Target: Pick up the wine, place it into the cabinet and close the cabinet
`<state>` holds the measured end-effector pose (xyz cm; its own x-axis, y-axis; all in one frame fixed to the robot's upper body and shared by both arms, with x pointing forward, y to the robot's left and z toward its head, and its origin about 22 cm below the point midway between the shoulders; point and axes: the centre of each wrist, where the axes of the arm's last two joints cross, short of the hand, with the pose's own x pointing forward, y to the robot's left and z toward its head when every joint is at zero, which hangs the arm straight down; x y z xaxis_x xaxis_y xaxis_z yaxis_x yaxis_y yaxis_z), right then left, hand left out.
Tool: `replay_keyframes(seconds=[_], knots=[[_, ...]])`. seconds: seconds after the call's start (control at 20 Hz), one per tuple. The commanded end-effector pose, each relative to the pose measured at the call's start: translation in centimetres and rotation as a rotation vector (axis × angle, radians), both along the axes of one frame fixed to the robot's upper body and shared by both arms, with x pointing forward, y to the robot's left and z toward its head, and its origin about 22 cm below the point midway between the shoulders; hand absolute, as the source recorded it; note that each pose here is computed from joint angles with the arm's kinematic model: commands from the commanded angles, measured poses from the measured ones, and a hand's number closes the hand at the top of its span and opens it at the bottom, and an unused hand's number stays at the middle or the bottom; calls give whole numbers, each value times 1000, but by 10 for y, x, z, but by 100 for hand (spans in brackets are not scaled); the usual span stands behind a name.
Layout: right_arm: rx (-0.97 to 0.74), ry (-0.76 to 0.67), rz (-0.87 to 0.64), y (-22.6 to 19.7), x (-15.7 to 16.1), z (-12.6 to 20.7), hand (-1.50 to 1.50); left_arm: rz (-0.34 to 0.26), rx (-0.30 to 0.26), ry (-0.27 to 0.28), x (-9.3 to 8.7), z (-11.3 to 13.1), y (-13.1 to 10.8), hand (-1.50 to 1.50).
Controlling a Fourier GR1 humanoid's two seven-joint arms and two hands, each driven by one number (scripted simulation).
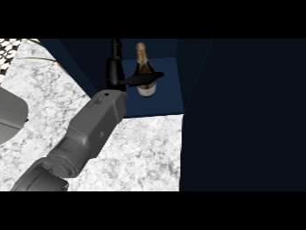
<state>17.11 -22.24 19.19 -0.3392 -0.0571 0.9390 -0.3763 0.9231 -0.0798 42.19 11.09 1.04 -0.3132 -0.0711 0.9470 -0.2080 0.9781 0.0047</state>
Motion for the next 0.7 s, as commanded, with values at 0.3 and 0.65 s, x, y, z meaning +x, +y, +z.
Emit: replay_keyframes(seconds=[0.3, 0.65], knots=[[15, -9, 27, 1, -24, 7, -150, -29, -40, 26, -21, -39, 18, -150], [28, -16, 18, 5, -12, 6, -150, -57, -151, 22, -21, -38, 19, -150]])
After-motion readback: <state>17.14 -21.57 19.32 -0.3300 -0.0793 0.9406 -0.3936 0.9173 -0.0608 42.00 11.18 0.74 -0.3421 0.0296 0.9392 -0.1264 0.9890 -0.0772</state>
